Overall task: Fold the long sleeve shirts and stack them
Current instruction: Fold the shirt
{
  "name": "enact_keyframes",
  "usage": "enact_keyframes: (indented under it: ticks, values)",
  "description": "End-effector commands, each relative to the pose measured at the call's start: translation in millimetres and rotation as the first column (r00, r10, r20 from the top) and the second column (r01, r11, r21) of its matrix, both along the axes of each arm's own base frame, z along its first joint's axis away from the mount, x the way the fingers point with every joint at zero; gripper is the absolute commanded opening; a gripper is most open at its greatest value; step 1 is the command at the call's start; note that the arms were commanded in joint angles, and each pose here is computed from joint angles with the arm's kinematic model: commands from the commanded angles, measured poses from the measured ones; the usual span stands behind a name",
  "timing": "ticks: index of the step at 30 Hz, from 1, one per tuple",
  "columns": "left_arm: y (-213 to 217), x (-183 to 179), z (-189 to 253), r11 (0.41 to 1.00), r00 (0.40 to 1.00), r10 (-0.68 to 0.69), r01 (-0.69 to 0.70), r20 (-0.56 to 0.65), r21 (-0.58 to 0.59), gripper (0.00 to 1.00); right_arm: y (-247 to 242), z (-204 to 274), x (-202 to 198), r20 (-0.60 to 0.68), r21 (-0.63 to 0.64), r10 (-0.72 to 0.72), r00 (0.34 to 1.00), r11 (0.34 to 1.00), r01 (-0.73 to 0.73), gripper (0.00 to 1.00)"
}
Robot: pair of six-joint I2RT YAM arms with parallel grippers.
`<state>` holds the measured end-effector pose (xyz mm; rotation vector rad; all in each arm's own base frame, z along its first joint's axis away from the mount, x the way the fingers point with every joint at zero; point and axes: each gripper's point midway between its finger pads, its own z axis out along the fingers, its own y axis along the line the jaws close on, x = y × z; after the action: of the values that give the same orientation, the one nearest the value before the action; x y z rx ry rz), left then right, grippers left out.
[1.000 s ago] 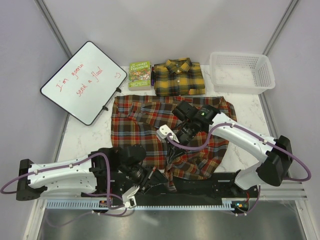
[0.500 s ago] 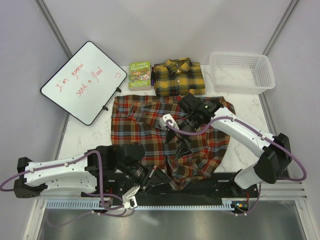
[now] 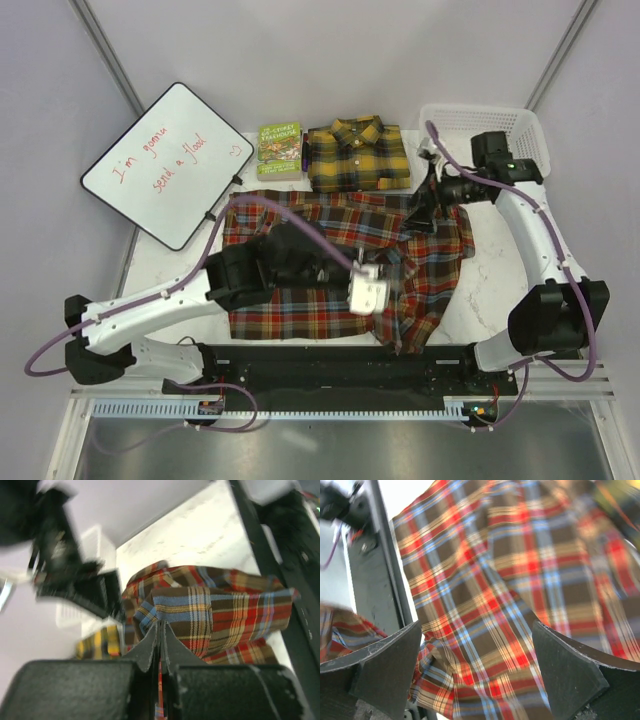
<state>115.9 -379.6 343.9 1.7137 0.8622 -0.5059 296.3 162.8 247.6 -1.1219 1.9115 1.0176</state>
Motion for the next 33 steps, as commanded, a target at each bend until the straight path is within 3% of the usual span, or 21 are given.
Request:
enact_keyframes:
  ticks: [1,2,5,13,17,23,31,32,33]
  values:
    - [9.4,68.9,28.6,0.891,0.833,0.397,-0.45,-0.386,-0.055,0.02,-27.2,41.5,7.1,0.011,0.098,-0.122,0.992,0.988,0.12,0.98]
    - [12.6,77.7,41.1,0.851,0.77,0.434,-0.521,-0.468,-0.067,0.02,-32.3,44.8,7.8,0.004,0.097,-0.153,0.988,0.984,0.152,0.98]
    - [17.5,93.1,24.2,0.79,0.648,0.52,-0.612,-0.557,0.026,0.02,-29.3,66.8,-8.2,0.072,0.135,-0.16,0.984,0.979,0.149,0.98]
    - [24.4,109.7,3.6,0.737,0.513,0.556,-0.668,-0.653,0.102,0.02,-15.2,92.3,-56.2,0.133,0.268,-0.184,0.974,0.953,0.143,0.98]
    - [21.5,111.9,4.2,0.738,0.513,0.555,-0.666,-0.655,0.104,0.02,-5.4,91.4,-51.3,0.175,0.296,-0.183,0.967,0.947,0.125,0.98]
    - [24.3,118.0,10.7,0.734,0.507,0.548,-0.673,-0.666,0.091,0.02,40.2,87.1,-56.6,0.172,0.267,-0.059,0.983,0.964,0.011,0.98]
    - [27.8,114.1,29.7,0.753,0.545,0.505,-0.657,-0.669,0.032,0.02,68.2,82.3,-51.1,0.169,0.264,-0.035,0.985,0.965,-0.011,0.98]
    - [27.8,113.4,31.6,0.754,0.549,0.501,-0.656,-0.669,0.026,0.02,70.4,83.2,-51.2,0.166,0.266,-0.029,0.986,0.964,-0.016,0.97]
    - [27.8,113.2,33.6,0.756,0.553,0.497,-0.655,-0.669,0.02,0.02,72.2,84.0,-51.1,0.162,0.27,-0.027,0.986,0.963,-0.018,0.88]
